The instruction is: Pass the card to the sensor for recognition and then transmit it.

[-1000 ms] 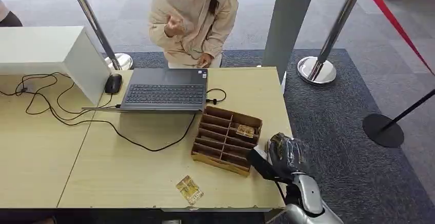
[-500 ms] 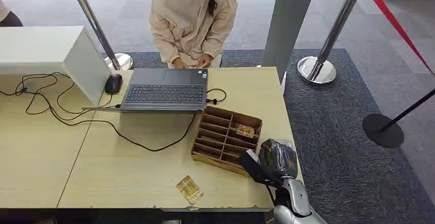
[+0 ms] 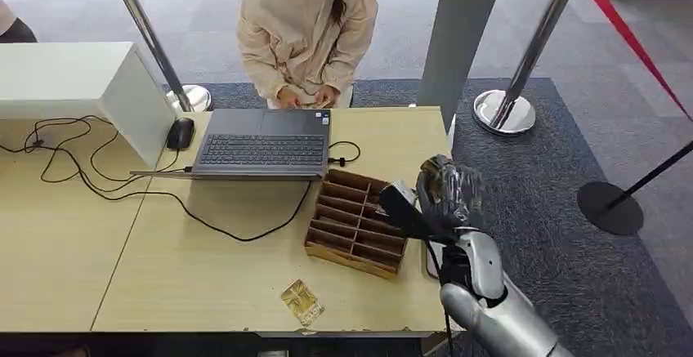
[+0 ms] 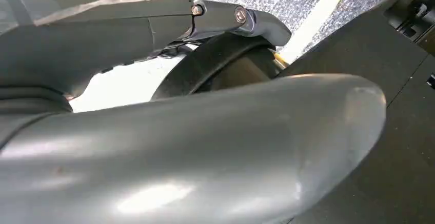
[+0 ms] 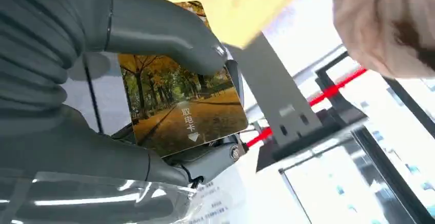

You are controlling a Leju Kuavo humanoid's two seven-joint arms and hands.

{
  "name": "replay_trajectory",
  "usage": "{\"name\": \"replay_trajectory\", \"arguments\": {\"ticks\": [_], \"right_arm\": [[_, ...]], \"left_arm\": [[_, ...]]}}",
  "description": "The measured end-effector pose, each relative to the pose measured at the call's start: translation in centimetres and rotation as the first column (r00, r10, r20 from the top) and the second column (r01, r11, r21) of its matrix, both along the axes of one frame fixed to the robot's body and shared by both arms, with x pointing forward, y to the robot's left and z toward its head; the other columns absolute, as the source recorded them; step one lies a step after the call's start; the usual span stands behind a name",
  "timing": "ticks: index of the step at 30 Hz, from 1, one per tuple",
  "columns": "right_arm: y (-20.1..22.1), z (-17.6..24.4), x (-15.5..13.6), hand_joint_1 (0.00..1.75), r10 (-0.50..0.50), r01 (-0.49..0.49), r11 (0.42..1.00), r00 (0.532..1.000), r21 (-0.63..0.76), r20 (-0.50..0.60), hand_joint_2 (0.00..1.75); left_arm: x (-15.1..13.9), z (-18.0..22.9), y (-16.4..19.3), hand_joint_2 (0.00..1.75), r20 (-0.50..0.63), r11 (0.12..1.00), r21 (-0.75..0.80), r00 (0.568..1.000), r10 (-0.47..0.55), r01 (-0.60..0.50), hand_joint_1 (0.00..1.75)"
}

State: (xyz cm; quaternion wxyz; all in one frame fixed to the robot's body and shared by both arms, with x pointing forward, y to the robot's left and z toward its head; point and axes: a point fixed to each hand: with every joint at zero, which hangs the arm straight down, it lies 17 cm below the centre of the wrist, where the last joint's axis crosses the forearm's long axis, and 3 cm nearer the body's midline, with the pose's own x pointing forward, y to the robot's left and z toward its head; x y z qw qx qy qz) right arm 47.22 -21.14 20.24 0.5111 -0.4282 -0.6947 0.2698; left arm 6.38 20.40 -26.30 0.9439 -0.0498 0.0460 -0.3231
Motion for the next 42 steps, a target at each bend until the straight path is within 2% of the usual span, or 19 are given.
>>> {"name": "replay_trajectory", "arguments": {"ticks": [7,13,19,25,35,42], "right_arm": [[2.2,9.7,1.0,1.40,0.055,-0.055,0.998,0.986,-0.003,0.158,1.75],[5.5,13.2,1.3,1.38,0.138,-0.148,0.989,0.970,0.033,0.201,1.75],[9.2,14.1,1.3,1.34,0.216,-0.230,0.972,0.954,0.048,0.206,1.75],[13.1,13.2,1.8,1.36,0.289,-0.309,0.946,0.940,0.093,0.179,1.75],[17.1,10.6,2.5,1.45,0.354,-0.370,0.915,0.928,0.162,0.121,1.75],[19.3,9.3,2.3,1.40,0.386,-0.399,0.895,0.917,0.201,0.102,1.75]], "left_arm": [[0.1,0.0,0.1,0.00,0.004,1.000,0.000,1.000,-0.020,0.020,0.00],[0.1,0.0,0.1,0.00,0.009,1.000,-0.004,1.000,-0.030,0.030,0.00],[0.1,0.0,0.0,0.00,0.008,0.999,-0.006,0.999,-0.034,0.034,0.00],[0.2,0.1,-0.1,0.00,0.006,1.000,-0.009,1.000,-0.028,0.028,0.00],[0.2,0.1,-0.2,0.00,0.000,1.000,-0.008,1.000,-0.019,0.019,0.00],[0.2,0.1,-0.1,0.00,0.000,1.000,-0.006,1.000,-0.016,0.016,0.00]]}}
